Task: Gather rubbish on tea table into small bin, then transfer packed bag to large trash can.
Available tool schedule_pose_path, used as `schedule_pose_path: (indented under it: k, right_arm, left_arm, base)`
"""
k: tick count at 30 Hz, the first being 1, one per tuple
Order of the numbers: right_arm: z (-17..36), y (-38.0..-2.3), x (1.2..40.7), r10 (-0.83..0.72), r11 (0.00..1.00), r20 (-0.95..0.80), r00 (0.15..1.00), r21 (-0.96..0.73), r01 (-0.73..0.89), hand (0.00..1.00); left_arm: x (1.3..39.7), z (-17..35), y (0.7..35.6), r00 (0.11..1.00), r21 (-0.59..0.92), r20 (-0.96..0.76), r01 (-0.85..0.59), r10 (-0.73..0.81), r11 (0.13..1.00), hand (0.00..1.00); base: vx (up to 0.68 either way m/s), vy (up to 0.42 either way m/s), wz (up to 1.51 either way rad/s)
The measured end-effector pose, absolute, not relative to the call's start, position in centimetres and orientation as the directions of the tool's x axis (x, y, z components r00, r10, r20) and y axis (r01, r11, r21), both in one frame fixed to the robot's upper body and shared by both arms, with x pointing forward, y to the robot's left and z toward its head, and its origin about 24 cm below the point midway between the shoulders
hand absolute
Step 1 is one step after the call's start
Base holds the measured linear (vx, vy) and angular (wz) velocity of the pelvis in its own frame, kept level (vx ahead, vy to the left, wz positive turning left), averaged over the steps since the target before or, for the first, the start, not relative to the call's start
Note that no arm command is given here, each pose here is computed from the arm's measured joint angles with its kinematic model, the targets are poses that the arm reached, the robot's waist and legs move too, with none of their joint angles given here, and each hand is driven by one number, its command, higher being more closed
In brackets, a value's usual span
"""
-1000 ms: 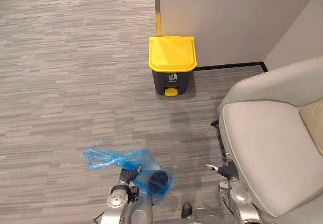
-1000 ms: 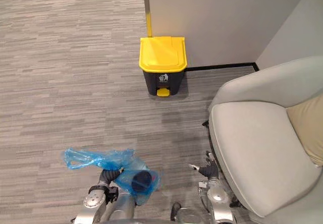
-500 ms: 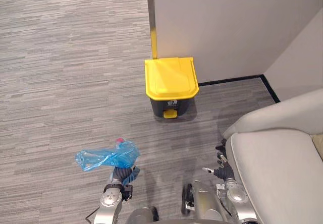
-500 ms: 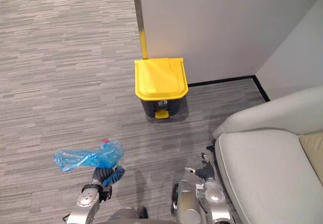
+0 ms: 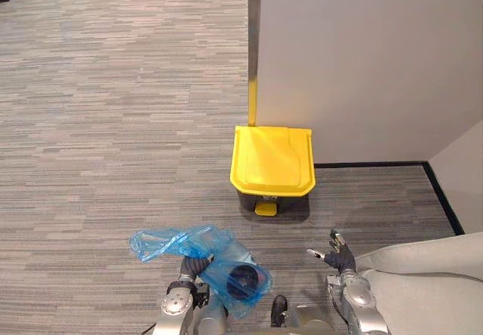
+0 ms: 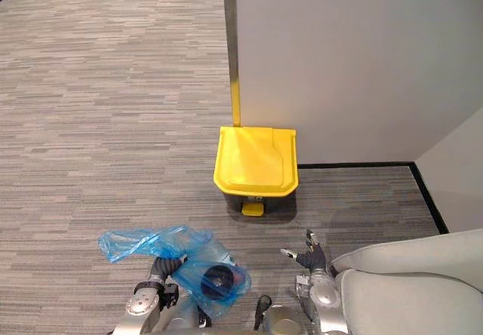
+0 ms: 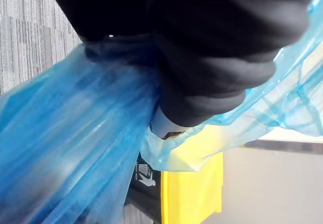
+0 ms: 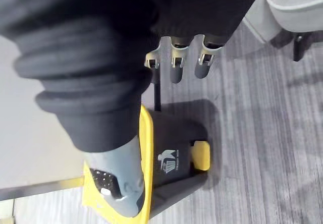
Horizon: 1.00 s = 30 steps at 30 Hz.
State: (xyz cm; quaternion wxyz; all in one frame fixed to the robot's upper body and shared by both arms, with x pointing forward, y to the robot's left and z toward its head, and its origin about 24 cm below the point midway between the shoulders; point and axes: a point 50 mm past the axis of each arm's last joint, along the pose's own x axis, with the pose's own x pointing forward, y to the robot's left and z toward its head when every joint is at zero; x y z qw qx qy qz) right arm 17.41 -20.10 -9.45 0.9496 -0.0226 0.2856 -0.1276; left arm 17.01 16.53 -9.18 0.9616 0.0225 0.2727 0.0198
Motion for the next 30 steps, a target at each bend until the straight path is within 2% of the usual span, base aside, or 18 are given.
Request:
schedule_pose_path:
  k: [5, 12, 19, 23, 30]
  right_arm:
    - [-10.0, -19.8, 16.8, -0.257, 0.965, -0.566, 0.783, -0.115, 0.234, 0.0]
    - [-9.5, -19.4, 18.4, -0.235, 0.972, -0.544, 0.805, -0.109, 0.21, 0.0]
    - [-10.0, -19.1, 18.4, -0.217, 0.976, -0.573, 0.79, -0.127, 0.176, 0.0]
    - [-10.4, -20.8, 17.4, -0.251, 0.968, -0.591, 0.767, -0.176, 0.181, 0.0]
    - [-10.5, -21.6, 16.8, -0.282, 0.959, -0.596, 0.751, -0.181, 0.217, 0.0]
  left_arm:
    - [17.8, -9.0, 17.2, 0.854, 0.088, -0.517, 0.0, 0.046, 0.996, 1.0]
    - [17.1, -9.2, 18.2, 0.845, 0.128, -0.53, -0.009, 0.076, 0.992, 1.0]
    - [17.8, -8.6, 19.9, 0.853, 0.179, -0.504, -0.052, 0.137, 0.982, 1.0]
    - [16.8, -9.6, 18.4, 0.832, 0.125, -0.542, -0.059, 0.118, 0.99, 1.0]
    - [16.2, -10.0, 17.7, 0.823, 0.098, -0.561, -0.046, 0.094, 0.994, 1.0]
  base:
    - [0.22, 0.183, -0.04]
    - [0.16, 0.134, -0.34]
    - [0.23, -0.039, 0.2]
    - [0.25, -0.091, 0.11]
    - [0.11, -0.005, -0.01]
